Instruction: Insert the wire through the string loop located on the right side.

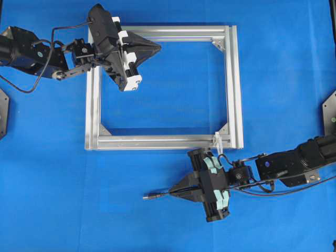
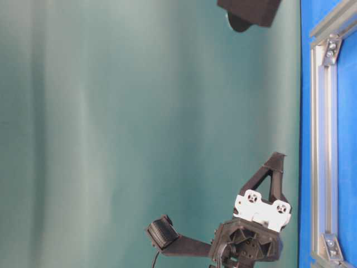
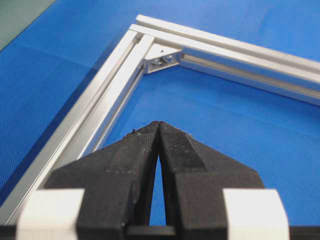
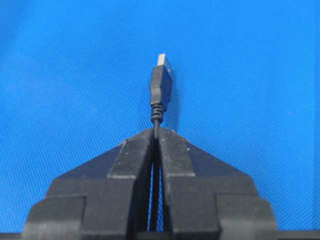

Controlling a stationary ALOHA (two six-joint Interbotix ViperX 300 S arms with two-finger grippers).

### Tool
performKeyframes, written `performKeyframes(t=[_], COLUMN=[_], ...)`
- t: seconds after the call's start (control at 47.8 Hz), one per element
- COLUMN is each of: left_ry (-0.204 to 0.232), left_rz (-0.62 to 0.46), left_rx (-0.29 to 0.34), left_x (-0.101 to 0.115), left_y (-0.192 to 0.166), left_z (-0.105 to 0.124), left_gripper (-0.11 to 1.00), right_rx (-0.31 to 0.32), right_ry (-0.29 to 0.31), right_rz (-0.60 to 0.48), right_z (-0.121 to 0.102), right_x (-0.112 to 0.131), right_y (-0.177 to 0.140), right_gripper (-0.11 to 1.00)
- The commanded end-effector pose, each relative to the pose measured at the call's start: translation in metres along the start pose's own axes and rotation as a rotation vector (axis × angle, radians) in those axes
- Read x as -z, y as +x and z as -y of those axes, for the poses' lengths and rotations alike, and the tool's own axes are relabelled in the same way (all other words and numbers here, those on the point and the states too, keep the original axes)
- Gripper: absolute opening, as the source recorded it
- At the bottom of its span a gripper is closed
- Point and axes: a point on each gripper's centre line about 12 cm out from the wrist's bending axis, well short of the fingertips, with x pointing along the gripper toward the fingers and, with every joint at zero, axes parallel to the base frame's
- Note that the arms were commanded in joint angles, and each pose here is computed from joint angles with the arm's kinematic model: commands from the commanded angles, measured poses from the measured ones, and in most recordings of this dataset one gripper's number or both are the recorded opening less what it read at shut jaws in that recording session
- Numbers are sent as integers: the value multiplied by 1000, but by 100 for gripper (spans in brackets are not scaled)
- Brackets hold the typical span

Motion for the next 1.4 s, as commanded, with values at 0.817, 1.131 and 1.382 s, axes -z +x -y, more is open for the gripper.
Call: performKeyframes(t=[0.817, 1.131, 1.382], left_ry=[1, 2, 1], left_rz=[41, 51, 55], left_rx=[3, 2, 3], left_x=[-14, -17, -19], left_y=[-3, -4, -5], left_z=[0, 0, 0], left_gripper=[0, 0, 0], right_rx=[-33, -25, -25], right_ry=[18, 24, 24], right_rz=[56, 50, 39], right_z=[-9, -6, -6], right_x=[-67, -71, -70], right_y=[-36, -38, -38], right_gripper=[-3, -3, -3])
